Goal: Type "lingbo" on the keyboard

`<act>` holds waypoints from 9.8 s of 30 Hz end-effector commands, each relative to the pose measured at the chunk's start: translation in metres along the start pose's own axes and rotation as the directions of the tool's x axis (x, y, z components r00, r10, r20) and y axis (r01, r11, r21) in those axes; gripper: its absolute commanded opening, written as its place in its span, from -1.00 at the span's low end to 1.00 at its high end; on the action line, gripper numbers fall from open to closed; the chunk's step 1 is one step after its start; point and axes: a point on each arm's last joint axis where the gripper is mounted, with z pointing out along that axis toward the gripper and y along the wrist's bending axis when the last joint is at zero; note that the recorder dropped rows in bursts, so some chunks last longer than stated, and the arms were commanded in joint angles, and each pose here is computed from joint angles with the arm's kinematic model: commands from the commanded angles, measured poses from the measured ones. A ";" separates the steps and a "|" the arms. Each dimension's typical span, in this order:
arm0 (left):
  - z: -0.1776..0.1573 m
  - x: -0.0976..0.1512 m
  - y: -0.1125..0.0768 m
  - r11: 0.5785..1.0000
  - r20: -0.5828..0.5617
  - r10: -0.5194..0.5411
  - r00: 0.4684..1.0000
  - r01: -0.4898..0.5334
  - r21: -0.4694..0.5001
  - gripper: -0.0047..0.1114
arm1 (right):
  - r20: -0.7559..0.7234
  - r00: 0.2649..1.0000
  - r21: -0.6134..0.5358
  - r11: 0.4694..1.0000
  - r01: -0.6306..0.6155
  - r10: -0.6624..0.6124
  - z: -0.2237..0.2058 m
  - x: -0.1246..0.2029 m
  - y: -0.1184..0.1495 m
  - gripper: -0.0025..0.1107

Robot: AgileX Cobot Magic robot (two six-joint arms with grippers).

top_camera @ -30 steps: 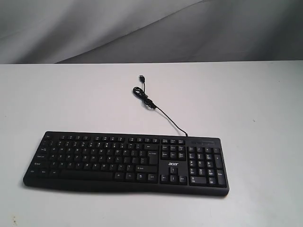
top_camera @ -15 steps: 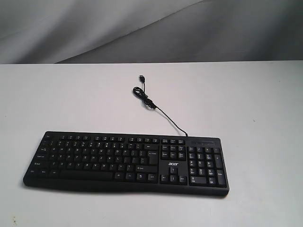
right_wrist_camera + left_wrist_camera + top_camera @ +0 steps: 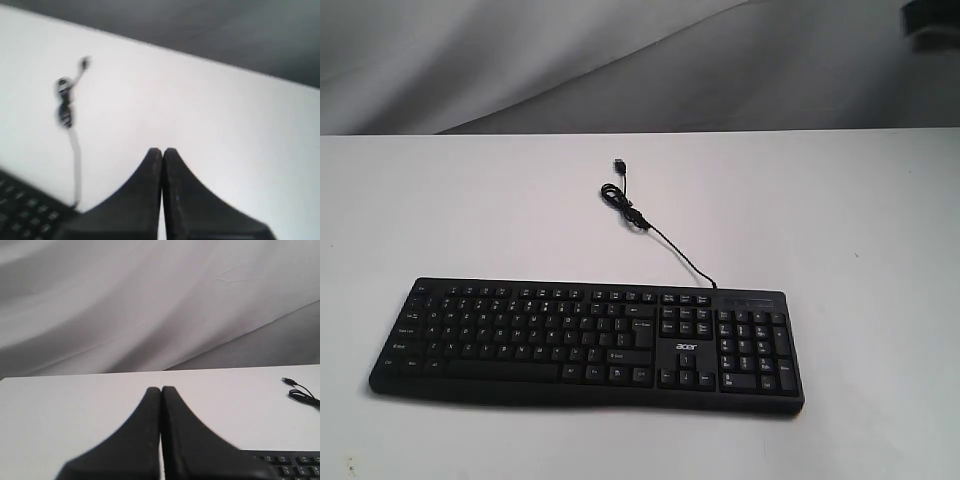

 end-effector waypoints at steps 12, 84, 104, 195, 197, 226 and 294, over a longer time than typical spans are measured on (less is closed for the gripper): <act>0.000 0.001 0.000 1.000 0.008 -0.002 1.000 0.002 0.007 -0.91 | 0.066 0.801 -0.625 0.601 0.498 -0.595 0.190 0.078 0.195 -0.96; 0.000 0.001 0.000 1.000 0.008 -0.002 1.000 0.002 0.007 -0.91 | 0.083 0.657 -0.590 0.495 0.638 -0.749 0.207 0.111 0.252 -0.96; 0.000 0.001 0.000 1.000 0.008 -0.002 1.000 0.002 0.007 -0.91 | 0.106 0.674 -0.610 0.488 0.625 -0.731 0.227 0.102 0.267 -0.96; 0.000 0.001 0.000 1.000 0.008 -0.002 1.000 0.002 0.007 -0.91 | 0.147 0.660 -0.629 0.445 0.637 -0.737 0.241 0.097 0.313 -0.96; 0.000 0.001 0.000 1.000 0.008 -0.002 1.000 0.002 0.007 -0.91 | 0.147 0.660 -0.631 0.444 0.636 -0.737 0.240 0.097 0.313 -0.96; 0.000 0.001 0.000 1.000 0.008 -0.002 1.000 0.002 0.007 -0.91 | 0.131 0.657 -0.647 0.438 0.624 -0.743 0.245 0.103 0.313 -0.96; 0.000 0.001 0.000 1.000 0.008 -0.002 1.000 0.002 0.007 -0.91 | 0.049 0.703 -0.608 0.537 0.585 -0.710 0.220 0.104 0.243 -0.96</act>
